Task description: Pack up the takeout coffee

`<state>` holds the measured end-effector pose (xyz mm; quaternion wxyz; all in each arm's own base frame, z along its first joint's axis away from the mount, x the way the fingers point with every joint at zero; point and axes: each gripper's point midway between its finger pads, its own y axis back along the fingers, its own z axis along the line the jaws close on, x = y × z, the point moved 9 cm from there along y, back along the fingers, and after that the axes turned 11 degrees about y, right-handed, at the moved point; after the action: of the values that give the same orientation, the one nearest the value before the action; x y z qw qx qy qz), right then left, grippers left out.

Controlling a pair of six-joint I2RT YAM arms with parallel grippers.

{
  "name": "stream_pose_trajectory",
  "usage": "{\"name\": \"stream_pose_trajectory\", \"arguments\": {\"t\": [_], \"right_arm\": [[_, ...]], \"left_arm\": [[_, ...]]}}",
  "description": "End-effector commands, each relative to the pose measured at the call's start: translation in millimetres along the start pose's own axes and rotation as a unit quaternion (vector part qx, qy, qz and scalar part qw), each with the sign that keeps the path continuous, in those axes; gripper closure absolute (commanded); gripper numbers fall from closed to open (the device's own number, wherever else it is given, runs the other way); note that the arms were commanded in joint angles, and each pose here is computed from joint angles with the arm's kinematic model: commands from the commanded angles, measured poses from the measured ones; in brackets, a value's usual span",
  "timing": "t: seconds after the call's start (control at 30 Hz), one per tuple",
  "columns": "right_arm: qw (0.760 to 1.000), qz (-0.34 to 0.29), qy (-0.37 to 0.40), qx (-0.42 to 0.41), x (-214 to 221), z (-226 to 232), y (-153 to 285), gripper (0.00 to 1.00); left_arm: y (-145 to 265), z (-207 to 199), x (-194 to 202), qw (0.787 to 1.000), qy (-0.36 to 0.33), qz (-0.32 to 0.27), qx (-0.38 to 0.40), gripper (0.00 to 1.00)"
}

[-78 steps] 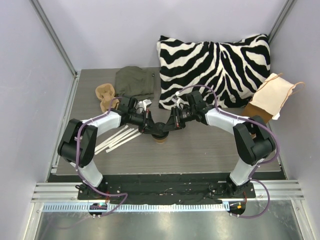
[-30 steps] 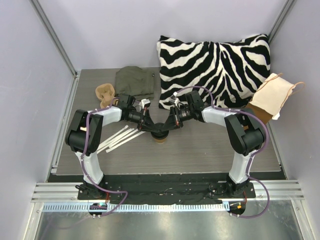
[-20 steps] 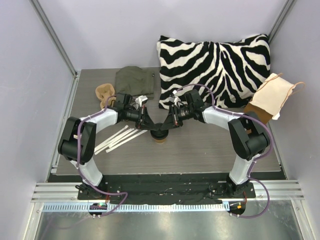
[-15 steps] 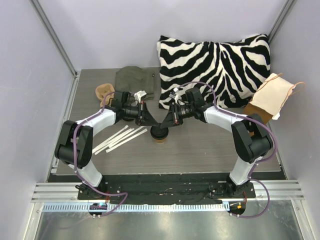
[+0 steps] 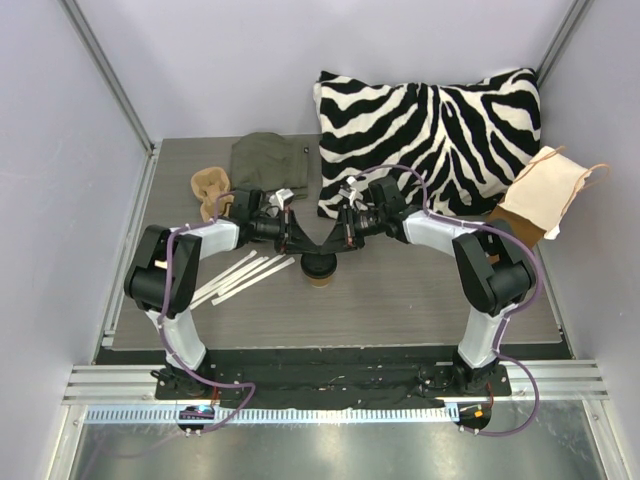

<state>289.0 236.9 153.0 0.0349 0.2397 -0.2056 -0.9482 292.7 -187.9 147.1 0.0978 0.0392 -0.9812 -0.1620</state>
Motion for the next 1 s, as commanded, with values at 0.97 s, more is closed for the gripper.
{"name": "stream_pose_trajectory", "arguments": {"t": [0.97], "right_arm": [[0.999,-0.021,-0.010,-0.022,12.2,9.9,-21.2,0.91]], "left_arm": [[-9.8,-25.6,61.6,0.996,-0.085,-0.007,0.012,1.00]]}}
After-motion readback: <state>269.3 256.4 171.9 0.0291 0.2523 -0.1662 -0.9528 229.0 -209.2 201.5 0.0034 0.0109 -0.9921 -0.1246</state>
